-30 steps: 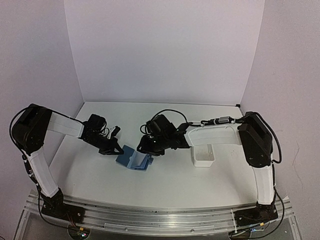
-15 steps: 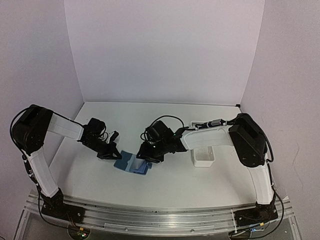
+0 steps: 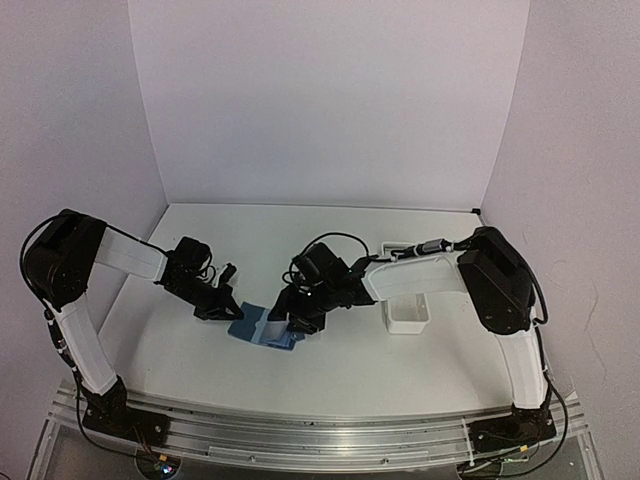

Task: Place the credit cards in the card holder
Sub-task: Open the card holder at the center of the board.

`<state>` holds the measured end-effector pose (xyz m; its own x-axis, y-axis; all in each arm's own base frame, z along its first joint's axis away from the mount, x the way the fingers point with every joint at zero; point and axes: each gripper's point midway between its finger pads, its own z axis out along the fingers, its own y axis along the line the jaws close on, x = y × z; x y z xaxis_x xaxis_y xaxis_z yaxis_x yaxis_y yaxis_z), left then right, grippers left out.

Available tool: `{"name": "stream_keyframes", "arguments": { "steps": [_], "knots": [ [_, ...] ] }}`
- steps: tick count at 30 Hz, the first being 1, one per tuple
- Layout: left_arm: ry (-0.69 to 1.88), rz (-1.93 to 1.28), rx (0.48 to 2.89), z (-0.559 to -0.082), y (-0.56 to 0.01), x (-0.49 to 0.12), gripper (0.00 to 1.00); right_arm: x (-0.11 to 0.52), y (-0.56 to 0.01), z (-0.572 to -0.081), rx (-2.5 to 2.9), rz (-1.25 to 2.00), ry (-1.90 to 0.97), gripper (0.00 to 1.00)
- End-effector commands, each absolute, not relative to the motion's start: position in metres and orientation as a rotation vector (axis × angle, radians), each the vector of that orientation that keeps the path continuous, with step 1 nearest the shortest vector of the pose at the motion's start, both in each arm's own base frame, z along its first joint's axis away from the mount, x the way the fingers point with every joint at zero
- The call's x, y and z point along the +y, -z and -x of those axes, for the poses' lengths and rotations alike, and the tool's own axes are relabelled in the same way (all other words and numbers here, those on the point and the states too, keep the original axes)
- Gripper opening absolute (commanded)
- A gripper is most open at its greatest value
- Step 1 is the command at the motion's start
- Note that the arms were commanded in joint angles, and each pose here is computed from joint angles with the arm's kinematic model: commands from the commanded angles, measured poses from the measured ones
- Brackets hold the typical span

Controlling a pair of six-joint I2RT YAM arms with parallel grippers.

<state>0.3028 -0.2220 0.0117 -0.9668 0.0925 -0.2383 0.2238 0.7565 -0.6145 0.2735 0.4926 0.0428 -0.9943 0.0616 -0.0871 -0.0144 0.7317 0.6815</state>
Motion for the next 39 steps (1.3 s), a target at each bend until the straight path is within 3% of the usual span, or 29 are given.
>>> {"name": "stream_keyframes", "arguments": {
  "steps": [1,7,17,23,29,32,36,39],
  "knots": [
    [0.946,-0.223,2.833,-0.289,0.004,-0.214,0.0,0.522,-0.069,-0.277,2.766,0.008,-1.269,0.53],
    [0.99,-0.234,2.826,-0.288,0.001,-0.222,0.0,0.555,-0.086,-0.284,2.672,0.12,-1.378,0.53],
    [1.075,-0.197,2.824,-0.287,-0.006,-0.226,0.01,0.56,-0.038,-0.291,2.679,0.132,-1.331,0.52],
    [1.074,-0.171,2.822,-0.288,-0.014,-0.212,0.12,0.556,-0.021,-0.297,2.668,0.115,-1.275,0.47],
    [1.042,-0.248,2.739,-0.3,-0.048,-0.189,0.17,0.538,-0.004,-0.303,2.679,0.085,-1.173,0.39],
    [1.083,-0.494,2.559,-0.301,-0.085,-0.193,0.23,0.538,0.0,-0.304,2.667,0.154,-1.15,0.37],
    [1.066,-1.119,2.054,-0.269,-0.136,-0.214,0.38,0.545,0.0,-0.302,2.655,0.256,-1.178,0.37],
    [0.952,-1.564,1.669,-0.226,-0.139,-0.228,0.52,0.552,-0.02,-0.304,2.604,0.326,-1.219,0.36]
  ]
}}
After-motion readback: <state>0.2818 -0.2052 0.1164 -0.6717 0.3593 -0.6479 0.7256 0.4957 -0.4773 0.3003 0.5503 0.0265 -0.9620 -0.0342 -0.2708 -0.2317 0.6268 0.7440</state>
